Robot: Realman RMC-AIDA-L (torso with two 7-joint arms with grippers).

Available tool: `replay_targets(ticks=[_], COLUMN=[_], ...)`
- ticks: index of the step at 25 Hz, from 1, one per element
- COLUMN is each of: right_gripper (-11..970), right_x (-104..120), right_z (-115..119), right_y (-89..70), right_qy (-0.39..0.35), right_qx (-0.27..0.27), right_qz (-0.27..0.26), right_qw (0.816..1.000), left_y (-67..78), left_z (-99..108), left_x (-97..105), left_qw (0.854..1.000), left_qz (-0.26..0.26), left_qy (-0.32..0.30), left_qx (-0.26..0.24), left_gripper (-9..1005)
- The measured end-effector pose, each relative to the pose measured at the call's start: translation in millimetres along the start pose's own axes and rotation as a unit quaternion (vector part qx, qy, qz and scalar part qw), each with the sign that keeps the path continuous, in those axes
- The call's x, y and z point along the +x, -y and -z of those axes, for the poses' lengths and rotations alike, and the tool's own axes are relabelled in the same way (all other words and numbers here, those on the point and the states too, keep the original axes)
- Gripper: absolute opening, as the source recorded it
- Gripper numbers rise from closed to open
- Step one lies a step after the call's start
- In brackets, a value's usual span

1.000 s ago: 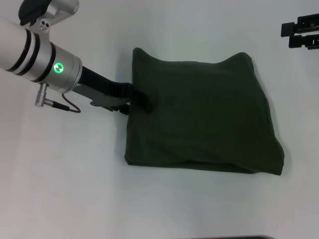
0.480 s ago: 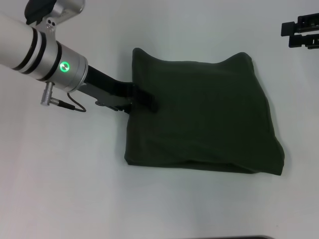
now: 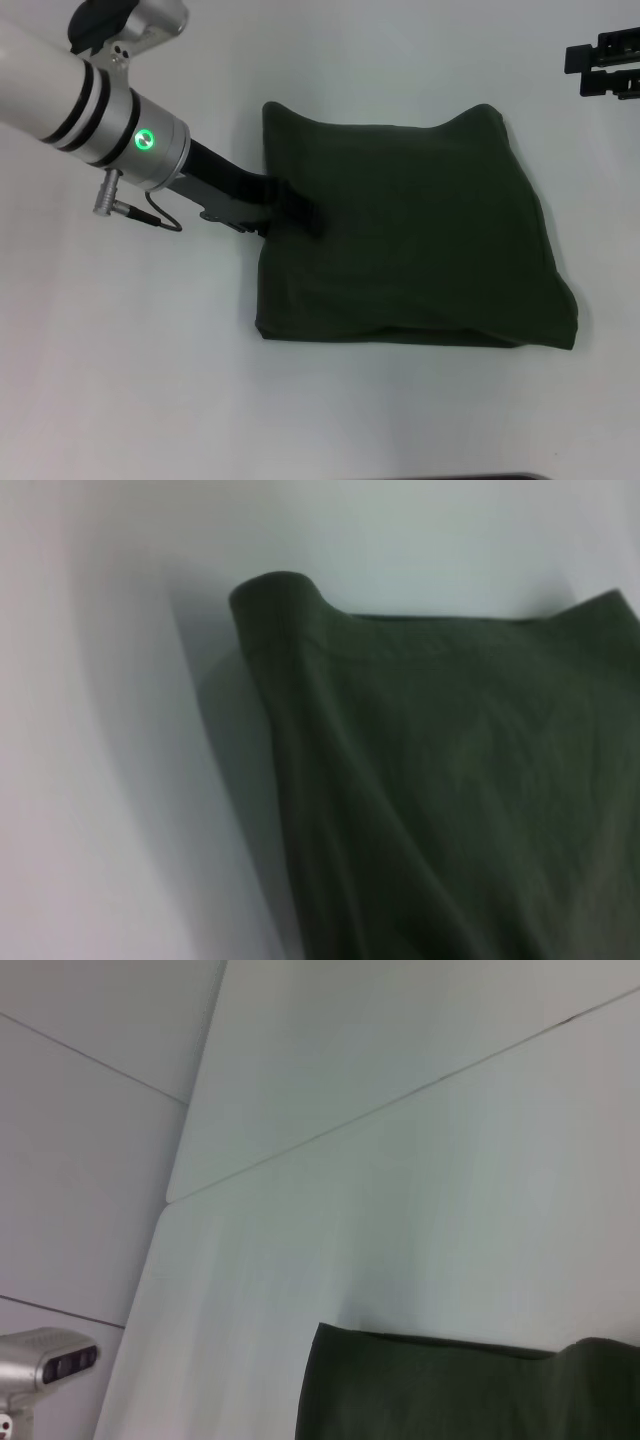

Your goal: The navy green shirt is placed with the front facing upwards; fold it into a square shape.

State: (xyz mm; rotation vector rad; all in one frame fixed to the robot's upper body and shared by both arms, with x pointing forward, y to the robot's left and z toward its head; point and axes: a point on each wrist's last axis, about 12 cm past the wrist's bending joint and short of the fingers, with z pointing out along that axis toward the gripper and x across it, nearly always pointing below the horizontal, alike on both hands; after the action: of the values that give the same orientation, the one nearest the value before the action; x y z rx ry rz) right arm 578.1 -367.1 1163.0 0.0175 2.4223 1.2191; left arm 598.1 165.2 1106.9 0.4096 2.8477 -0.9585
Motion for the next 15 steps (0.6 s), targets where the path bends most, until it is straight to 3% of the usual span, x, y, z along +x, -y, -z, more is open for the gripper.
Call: replay_targets(ticks=[9,15], right_gripper=[598,596], right_x=[0.4,0.5], right_z=[1.2,1.3], right_y=[0.1,0.2], right_qy=[0.001,0.001], right_qx=[-0.002,-0.002], right_qz=[-0.003,-0.004], right_qw=[1.0,1.0], left_y=[2.8,1.4], left_z=[-1.8,0.5], left_x=[-2.9,-3.5], left_qw=[1.0,1.0], left_qz=[-0.013,-0.009], left_qy=[-0.011,-0.007], left_qx=[-0.011,-0.009], left_gripper=[555,300])
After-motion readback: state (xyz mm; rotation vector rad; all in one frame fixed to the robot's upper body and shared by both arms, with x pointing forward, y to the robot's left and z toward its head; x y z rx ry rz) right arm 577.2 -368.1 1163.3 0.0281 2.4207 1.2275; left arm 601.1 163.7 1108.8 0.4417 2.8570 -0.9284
